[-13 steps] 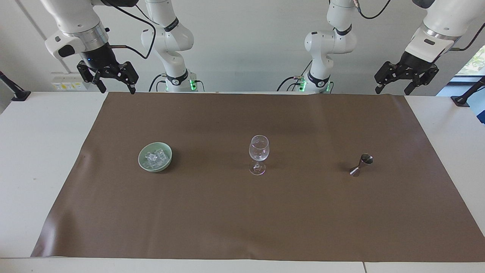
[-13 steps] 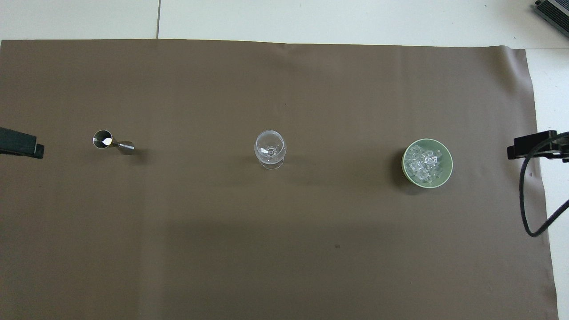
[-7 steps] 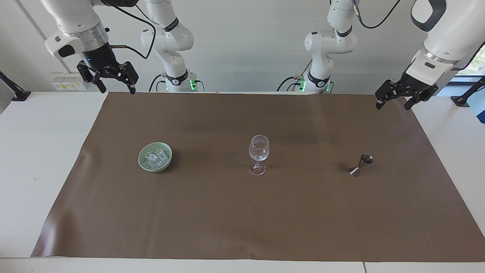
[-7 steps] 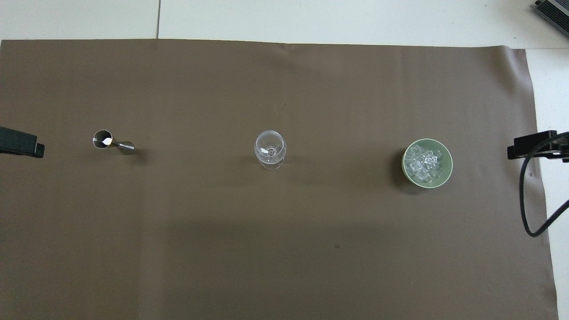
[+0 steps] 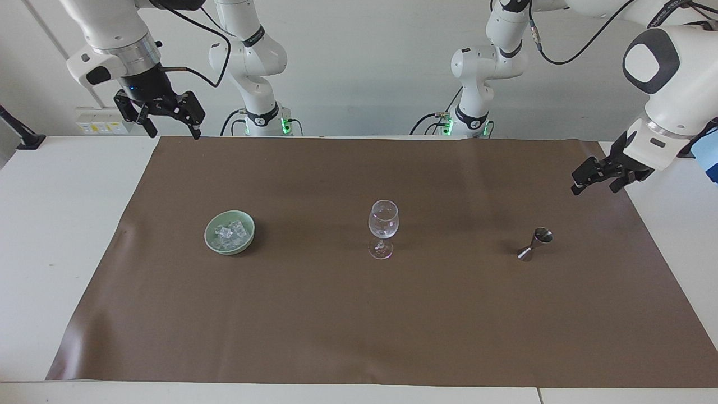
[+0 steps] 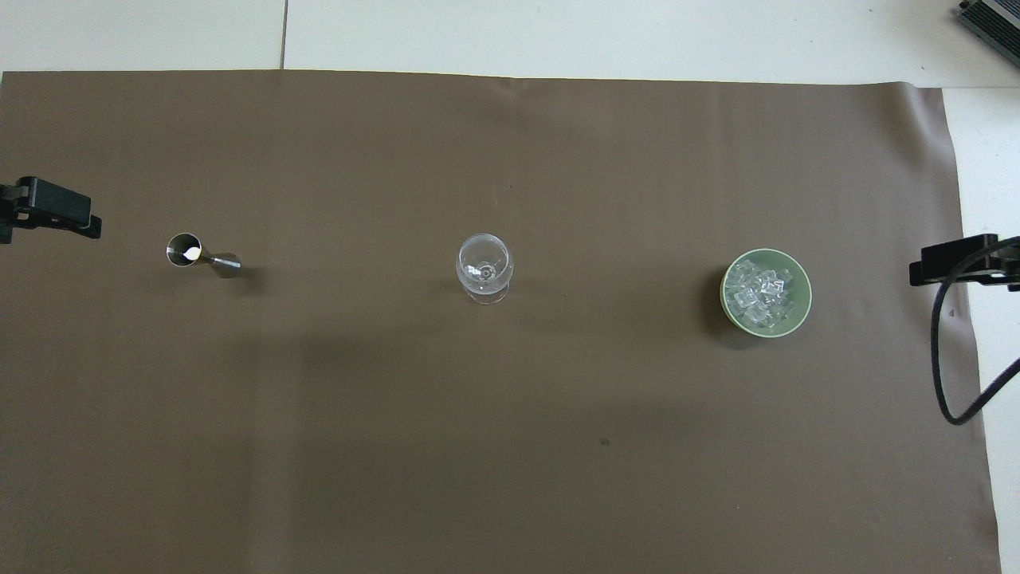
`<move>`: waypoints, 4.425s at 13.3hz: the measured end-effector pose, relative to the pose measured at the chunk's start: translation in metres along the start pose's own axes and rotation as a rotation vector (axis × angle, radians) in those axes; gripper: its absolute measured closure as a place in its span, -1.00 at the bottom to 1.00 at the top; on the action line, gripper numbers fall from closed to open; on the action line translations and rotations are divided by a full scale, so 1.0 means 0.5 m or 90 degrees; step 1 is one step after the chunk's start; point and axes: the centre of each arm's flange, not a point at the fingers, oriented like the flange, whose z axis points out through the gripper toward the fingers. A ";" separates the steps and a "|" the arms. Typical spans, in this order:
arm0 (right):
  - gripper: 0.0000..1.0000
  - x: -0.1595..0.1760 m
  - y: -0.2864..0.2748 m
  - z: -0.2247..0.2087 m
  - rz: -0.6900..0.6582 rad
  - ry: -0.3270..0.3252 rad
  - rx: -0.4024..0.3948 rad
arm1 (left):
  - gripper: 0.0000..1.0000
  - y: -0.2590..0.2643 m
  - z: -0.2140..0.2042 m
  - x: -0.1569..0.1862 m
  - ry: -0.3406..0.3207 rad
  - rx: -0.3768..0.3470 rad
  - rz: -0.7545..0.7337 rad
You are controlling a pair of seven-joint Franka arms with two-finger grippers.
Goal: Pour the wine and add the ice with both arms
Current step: 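Move the left gripper toward the small silver jigger, then lower the open left gripper around the silver jigger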
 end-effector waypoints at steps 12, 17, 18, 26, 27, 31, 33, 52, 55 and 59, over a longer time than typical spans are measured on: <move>-1.00 0.000 0.000 0.000 0.000 0.000 0.000 | -1.00 -0.175 0.200 0.080 -0.084 -0.243 -0.452; -1.00 0.000 0.000 0.000 0.000 0.000 0.000 | -1.00 -0.251 0.264 0.064 -0.141 -0.379 -0.620; -1.00 0.000 0.000 0.000 0.000 0.000 0.000 | -1.00 -0.259 0.269 0.063 -0.151 -0.390 -0.657; -1.00 0.000 0.000 0.000 0.000 0.000 0.000 | -1.00 -0.212 0.255 0.071 -0.209 -0.390 -0.840; -1.00 0.000 0.000 0.000 0.000 0.000 0.000 | -1.00 -0.199 0.256 0.073 -0.214 -0.386 -0.852; -1.00 0.000 0.000 0.000 0.000 0.000 0.000 | -1.00 -0.164 0.255 0.088 -0.207 -0.392 -0.928; -1.00 0.000 0.000 0.000 0.000 0.000 0.000 | -1.00 -0.182 0.249 0.089 -0.207 -0.405 -0.946; -1.00 0.000 0.000 0.000 0.000 0.000 0.000 | -1.00 -0.181 0.288 0.113 -0.300 -0.426 -0.967; -1.00 0.000 0.000 0.000 0.000 0.000 0.000 | -1.00 -0.252 0.347 0.104 -0.345 -0.419 -0.977; -1.00 0.000 0.000 0.000 0.000 0.000 0.000 | -1.00 -0.327 0.420 0.095 -0.370 -0.431 -0.951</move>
